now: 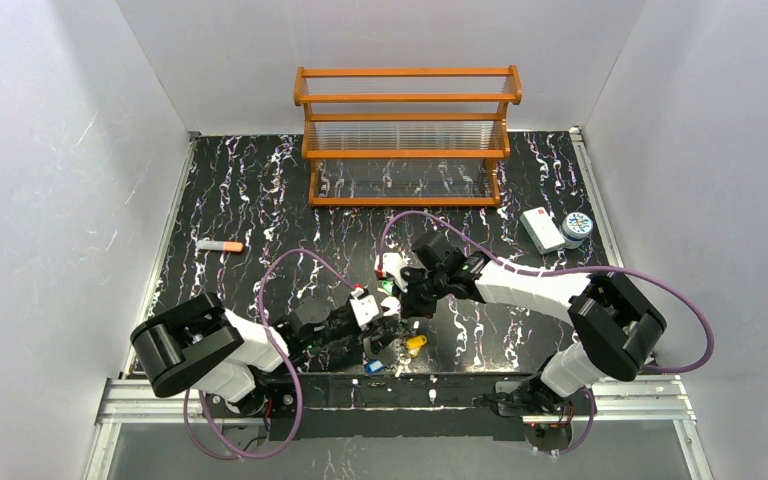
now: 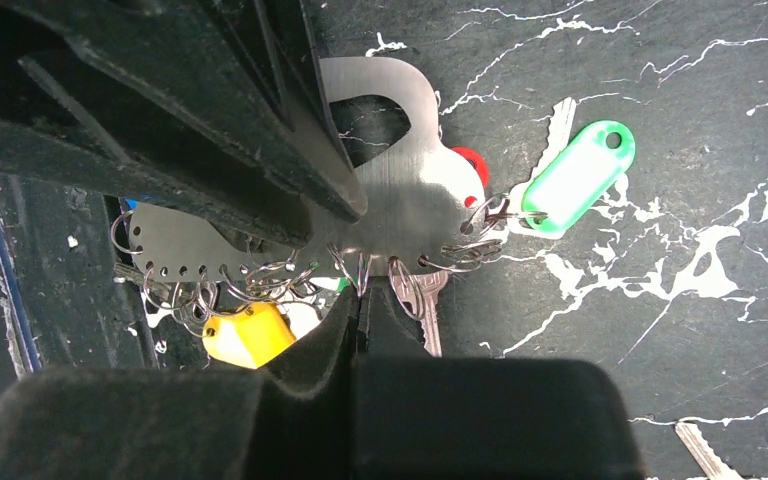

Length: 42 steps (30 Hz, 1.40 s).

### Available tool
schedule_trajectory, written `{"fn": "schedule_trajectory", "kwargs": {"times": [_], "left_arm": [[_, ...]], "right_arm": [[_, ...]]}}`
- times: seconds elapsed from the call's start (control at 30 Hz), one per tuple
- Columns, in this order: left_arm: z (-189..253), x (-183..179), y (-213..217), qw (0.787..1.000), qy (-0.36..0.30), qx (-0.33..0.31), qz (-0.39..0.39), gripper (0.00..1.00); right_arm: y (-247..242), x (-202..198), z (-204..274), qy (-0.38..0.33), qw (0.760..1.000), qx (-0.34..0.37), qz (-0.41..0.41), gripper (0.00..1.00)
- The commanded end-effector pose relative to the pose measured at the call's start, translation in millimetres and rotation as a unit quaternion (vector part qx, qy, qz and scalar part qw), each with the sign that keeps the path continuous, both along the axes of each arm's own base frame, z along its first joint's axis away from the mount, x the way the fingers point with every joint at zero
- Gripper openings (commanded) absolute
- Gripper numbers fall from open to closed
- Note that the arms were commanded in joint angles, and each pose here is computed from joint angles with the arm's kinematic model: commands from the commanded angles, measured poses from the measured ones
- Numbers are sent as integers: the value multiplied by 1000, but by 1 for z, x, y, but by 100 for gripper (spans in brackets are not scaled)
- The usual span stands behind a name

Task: Put the keys on the keyring
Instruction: Adjust the key on the keyring.

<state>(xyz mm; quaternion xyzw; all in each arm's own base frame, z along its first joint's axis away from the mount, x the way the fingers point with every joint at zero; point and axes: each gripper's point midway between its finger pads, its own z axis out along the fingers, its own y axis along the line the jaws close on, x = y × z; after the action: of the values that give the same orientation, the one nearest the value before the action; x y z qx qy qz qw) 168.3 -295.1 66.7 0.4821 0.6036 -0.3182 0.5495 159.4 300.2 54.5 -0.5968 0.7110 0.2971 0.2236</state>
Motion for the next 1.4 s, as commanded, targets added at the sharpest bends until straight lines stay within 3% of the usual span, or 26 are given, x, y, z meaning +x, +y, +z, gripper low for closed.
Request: {"fn": "schedule_trajectory", "kwargs": {"times": [0.0, 0.27, 0.5, 0.77, 1.07, 1.37], "left_arm": [[4, 7, 2, 1000, -11, -4, 19, 21], [-1, -1, -13, 1000, 3, -1, -20, 18], [-2, -9, -20, 999, 11, -5, -46, 5], [1, -13, -26, 998, 11, -12, -61, 14], [-1, -12, -31, 998, 13, -13, -62, 12], [-2, -6, -32, 999, 10, -16, -48, 15]], "right_arm": [[7, -3, 6, 2, 1000, 12, 8, 1], [8, -3, 7, -2, 1000, 13, 9, 1], [9, -4, 6, -2, 1000, 13, 9, 1], [9, -3, 7, -6, 1000, 16, 9, 1], [9, -4, 10, -7, 1000, 20, 9, 1], [12, -9, 15, -6, 999, 41, 20, 1]]}}
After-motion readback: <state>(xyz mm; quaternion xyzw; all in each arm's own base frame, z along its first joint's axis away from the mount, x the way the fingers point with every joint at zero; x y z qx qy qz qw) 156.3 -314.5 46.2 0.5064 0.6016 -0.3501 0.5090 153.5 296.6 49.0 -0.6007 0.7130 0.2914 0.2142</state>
